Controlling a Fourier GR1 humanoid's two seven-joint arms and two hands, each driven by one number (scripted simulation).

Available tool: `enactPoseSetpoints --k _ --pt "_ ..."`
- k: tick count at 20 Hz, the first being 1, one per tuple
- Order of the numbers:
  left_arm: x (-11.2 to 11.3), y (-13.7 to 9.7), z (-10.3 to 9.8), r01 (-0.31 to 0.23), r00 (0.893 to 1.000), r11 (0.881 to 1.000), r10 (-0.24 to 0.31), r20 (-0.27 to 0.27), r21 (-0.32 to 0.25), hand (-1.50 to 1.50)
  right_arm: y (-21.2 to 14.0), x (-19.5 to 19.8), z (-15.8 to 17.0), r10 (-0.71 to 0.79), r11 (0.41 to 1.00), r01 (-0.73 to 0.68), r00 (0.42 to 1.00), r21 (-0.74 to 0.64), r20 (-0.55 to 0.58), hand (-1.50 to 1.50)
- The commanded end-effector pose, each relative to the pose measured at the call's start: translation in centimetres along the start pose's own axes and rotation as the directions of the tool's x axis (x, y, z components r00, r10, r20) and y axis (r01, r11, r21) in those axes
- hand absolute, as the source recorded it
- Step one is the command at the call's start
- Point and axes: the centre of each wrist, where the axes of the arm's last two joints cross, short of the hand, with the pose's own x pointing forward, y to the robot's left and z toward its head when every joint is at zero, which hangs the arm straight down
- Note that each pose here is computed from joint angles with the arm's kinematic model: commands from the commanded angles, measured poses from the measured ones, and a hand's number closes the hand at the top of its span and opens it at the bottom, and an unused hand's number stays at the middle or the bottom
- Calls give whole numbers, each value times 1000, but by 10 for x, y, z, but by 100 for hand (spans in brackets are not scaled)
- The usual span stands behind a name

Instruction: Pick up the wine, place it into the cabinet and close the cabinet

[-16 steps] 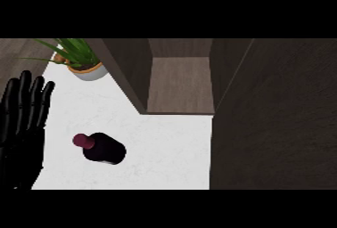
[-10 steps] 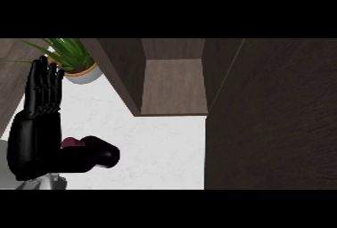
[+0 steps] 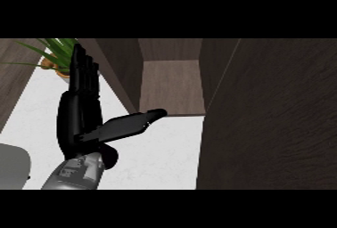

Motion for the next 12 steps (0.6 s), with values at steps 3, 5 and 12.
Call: enactPoseSetpoints --k 3,5,12 --pt "27 -51 19 -23 1000 1000 23 -7 22 -150 8 41 18 -9 1000 9 1000 11 -11 -150" --pt "37 -63 19 -19 999 1000 18 -31 -13 -150 12 52 18 -8 999 9 1000 36 -18 -150" --pt "73 -80 12 -38 998 999 38 -55 1 -150 16 61 23 -29 1000 30 999 7 -18 -150"
